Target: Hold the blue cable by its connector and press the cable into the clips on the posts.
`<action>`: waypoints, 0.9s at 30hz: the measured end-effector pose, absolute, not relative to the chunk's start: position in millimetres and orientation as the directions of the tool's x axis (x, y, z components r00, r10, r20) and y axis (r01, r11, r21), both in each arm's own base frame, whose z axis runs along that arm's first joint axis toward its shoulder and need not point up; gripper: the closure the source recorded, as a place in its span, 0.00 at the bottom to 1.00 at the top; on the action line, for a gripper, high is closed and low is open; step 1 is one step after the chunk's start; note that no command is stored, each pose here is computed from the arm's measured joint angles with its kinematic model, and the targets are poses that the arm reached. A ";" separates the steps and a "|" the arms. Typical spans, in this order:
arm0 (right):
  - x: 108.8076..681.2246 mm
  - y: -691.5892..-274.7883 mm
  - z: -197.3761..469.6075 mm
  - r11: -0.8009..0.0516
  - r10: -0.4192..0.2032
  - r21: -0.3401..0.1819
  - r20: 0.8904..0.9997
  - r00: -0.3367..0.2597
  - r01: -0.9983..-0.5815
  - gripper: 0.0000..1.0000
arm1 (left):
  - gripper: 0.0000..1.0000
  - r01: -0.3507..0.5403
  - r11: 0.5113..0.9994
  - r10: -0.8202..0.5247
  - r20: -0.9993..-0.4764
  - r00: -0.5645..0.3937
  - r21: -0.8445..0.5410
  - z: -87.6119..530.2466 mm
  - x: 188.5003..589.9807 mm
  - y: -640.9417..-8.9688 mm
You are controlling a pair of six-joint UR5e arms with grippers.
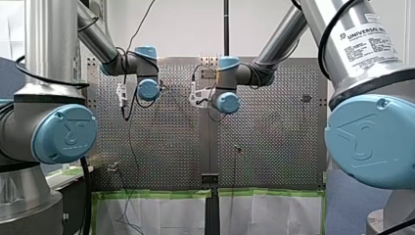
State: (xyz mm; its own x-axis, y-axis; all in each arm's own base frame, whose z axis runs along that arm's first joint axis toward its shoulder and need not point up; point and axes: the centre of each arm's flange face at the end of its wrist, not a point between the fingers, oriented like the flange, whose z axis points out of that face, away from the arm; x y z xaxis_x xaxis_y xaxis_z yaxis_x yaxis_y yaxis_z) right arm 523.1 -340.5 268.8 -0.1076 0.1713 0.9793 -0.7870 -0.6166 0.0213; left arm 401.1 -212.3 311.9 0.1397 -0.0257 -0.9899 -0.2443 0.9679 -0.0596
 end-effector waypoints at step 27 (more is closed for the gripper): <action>543.9 -356.7 302.9 -0.640 0.183 0.001 0.971 -0.151 -0.769 1.00 | 1.00 -0.266 0.960 0.123 -0.986 0.112 0.090 401.7 404.1 -181.3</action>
